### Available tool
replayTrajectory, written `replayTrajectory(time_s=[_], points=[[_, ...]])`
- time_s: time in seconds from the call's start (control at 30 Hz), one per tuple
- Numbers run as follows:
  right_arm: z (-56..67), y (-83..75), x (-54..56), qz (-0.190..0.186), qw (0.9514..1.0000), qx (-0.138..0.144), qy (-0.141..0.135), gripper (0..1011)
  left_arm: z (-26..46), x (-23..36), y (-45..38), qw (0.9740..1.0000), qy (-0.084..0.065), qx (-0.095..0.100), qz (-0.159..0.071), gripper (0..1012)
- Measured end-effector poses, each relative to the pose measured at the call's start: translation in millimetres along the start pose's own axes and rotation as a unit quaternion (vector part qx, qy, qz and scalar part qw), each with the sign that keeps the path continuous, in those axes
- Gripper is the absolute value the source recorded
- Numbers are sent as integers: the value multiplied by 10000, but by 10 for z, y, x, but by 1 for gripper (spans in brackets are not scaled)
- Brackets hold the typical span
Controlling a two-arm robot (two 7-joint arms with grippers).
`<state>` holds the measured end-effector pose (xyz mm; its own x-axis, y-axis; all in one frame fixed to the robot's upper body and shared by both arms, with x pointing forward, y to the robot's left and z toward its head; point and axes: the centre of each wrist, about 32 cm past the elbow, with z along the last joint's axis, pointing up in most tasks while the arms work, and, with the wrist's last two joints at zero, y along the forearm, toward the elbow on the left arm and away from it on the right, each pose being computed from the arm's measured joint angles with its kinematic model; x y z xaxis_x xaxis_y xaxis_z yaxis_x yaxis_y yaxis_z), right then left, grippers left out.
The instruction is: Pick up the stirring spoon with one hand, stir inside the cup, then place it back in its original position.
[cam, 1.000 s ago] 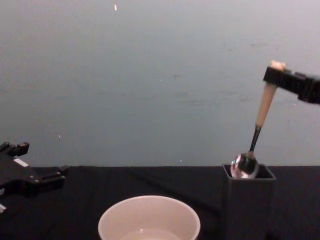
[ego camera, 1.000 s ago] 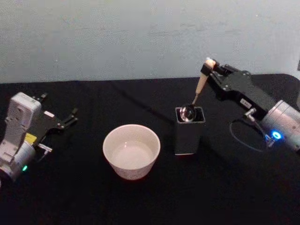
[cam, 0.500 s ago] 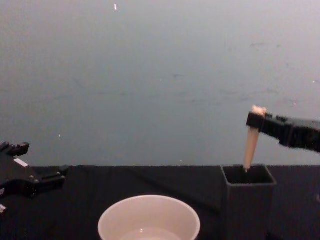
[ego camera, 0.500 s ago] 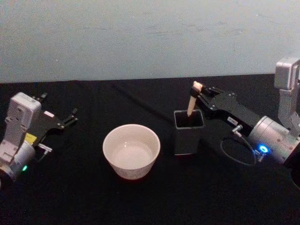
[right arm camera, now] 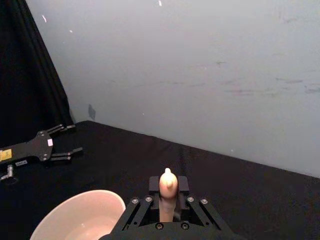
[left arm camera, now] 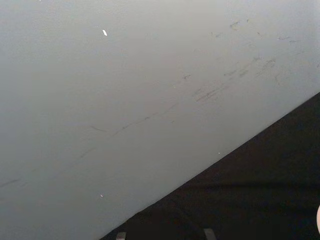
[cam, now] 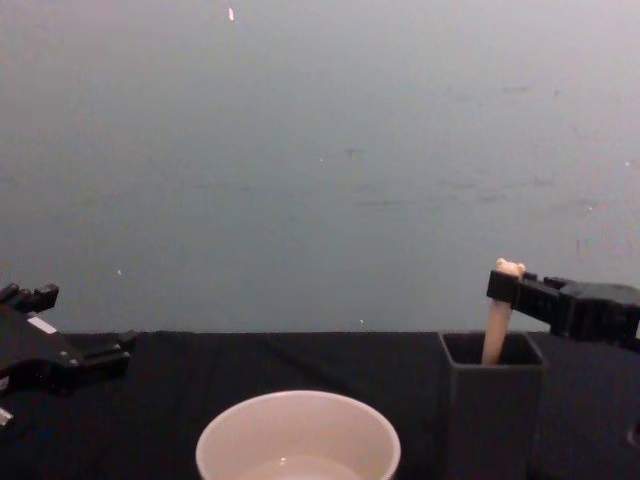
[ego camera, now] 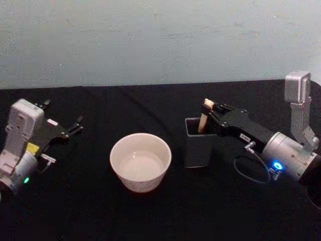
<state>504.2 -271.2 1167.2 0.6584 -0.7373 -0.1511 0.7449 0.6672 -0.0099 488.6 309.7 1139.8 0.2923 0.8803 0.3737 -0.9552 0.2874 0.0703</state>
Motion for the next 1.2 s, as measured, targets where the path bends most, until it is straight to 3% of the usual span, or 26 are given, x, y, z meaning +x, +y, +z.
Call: replayTrajectory(time_s=[1.2], points=[[-25,0,13,-100,9999,-48,26,211,0,0,0,10000,0,0,0,1001]])
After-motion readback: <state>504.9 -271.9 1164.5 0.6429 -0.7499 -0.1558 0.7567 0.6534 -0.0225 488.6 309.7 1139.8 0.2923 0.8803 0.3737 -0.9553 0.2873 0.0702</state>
